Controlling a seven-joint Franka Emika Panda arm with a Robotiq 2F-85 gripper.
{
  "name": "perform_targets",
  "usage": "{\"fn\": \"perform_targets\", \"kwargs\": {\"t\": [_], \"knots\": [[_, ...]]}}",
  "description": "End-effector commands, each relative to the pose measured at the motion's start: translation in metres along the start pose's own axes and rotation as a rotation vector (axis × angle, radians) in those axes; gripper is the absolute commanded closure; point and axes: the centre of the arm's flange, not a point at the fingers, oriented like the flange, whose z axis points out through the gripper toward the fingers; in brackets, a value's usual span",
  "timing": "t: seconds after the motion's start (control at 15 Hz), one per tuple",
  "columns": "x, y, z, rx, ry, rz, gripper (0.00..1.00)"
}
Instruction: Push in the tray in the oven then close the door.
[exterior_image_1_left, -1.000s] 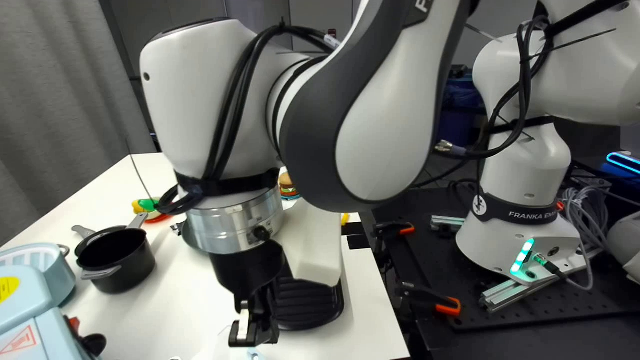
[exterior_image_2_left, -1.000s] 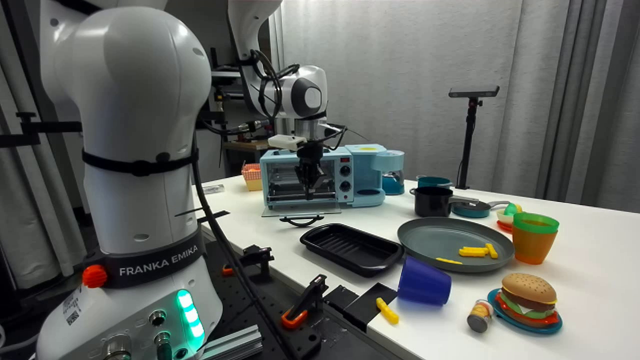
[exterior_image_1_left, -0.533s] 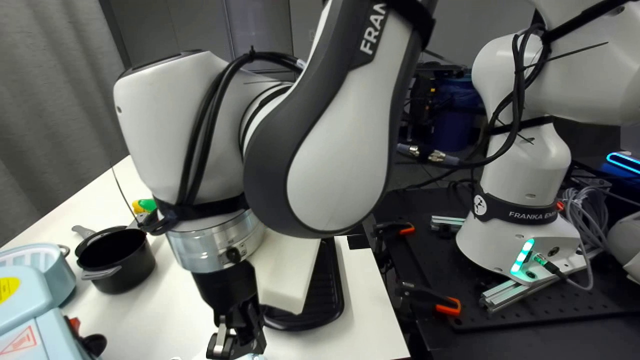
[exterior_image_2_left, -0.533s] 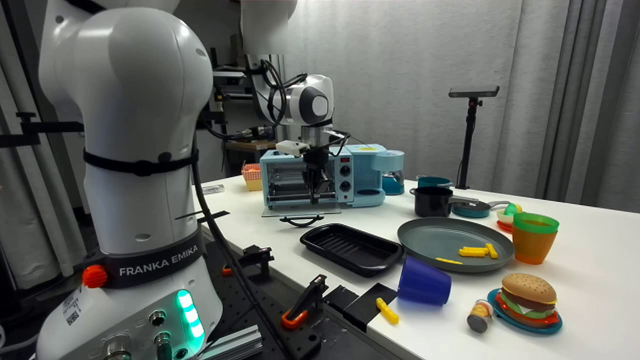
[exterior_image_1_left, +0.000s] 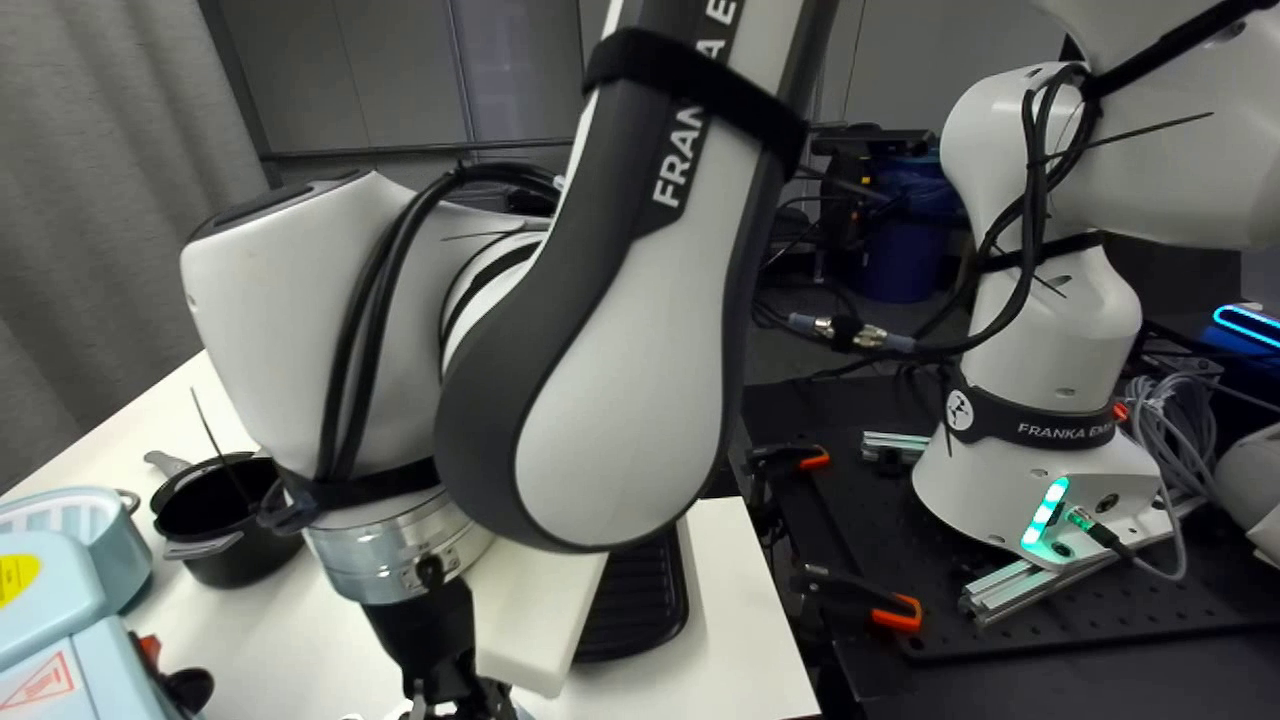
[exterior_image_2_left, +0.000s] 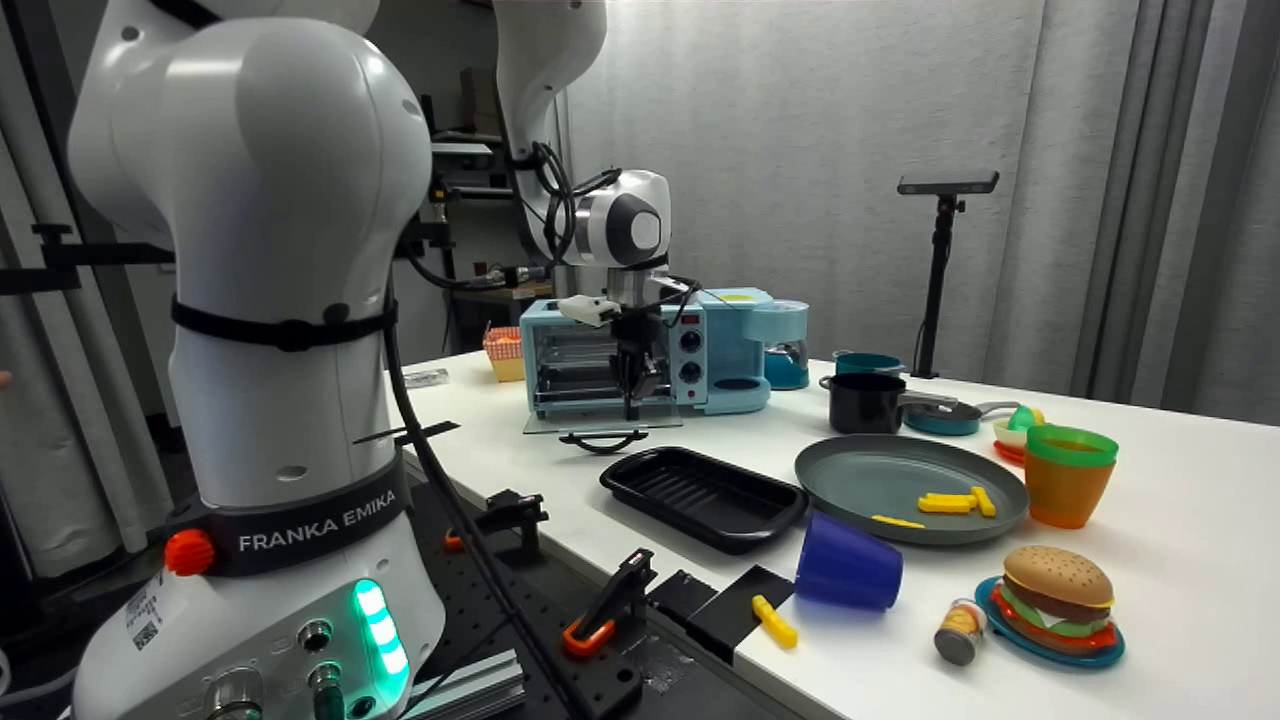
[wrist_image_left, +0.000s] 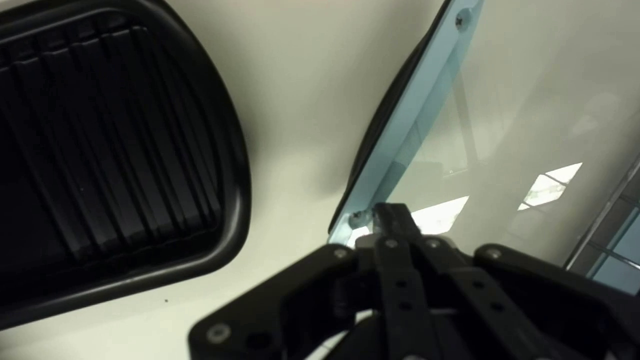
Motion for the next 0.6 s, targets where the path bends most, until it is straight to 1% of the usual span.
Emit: {"fn": "perform_targets", "kwargs": {"t": [0.0, 0.27, 0.53], "knots": [[0.011, -0.012, 0.005, 0.002, 0.028, 0.042, 1.0], [0.015, -0.016, -0.009, 0.012, 0.057, 0.069, 1.0], [0.02, -0.021, -0.018, 0.039, 0.089, 0.105, 1.0]]}}
